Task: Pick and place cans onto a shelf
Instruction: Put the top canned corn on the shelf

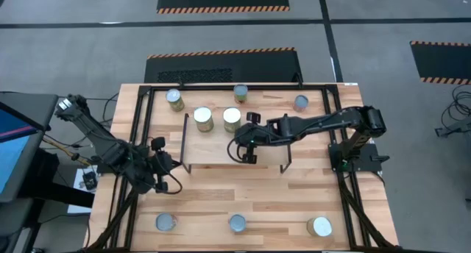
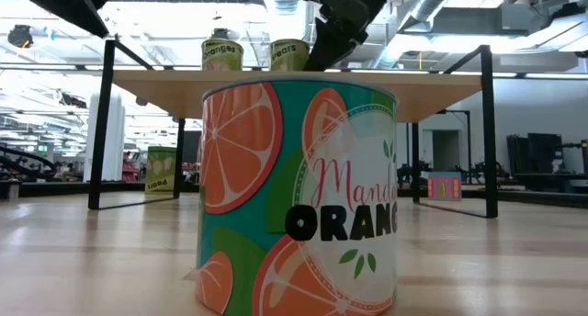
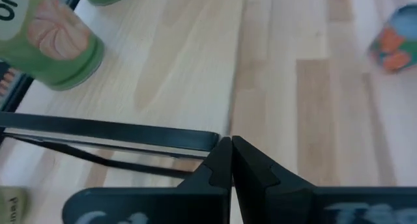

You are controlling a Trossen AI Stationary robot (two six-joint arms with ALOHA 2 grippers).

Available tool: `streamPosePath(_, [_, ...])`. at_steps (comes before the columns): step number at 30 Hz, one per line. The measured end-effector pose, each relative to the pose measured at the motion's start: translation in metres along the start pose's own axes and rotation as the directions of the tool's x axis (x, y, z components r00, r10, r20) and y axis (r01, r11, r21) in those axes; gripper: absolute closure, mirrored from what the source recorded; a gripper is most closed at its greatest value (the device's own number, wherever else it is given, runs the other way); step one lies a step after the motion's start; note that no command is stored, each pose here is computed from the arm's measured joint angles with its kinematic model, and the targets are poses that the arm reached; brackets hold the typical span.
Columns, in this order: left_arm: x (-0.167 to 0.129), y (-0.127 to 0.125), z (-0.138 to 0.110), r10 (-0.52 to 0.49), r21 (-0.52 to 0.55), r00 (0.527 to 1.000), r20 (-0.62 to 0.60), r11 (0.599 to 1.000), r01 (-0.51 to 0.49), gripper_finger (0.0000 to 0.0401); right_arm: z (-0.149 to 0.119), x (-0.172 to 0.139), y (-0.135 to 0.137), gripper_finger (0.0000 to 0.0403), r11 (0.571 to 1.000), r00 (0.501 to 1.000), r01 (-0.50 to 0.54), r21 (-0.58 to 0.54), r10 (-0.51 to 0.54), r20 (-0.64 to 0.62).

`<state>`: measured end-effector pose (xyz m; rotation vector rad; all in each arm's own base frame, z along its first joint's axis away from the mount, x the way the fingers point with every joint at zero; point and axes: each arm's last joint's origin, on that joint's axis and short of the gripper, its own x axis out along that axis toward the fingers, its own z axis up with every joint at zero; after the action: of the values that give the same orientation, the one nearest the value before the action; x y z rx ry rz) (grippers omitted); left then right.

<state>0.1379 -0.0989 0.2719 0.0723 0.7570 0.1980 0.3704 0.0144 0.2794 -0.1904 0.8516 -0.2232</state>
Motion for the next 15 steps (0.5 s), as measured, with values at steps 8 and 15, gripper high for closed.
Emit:
streamPosePath(8, [-0.038, 0.029, 0.005, -0.071, -0.055, 0.971, 0.227, 0.995, 0.086, 0.0401, 0.007, -0.033, -0.005, 0.0398, 0.998, 0.995, 0.006, -0.061, 0.000, 0.097])
streamPosePath(15, [-0.050, 0.058, -0.005, -0.106, -0.083, 0.887, 0.449, 0.984, 0.160, 0.0401, -0.018, -0.045, -0.023, 0.0399, 1.000, 0.949, -0.017, -0.019, 0.022, 0.316])
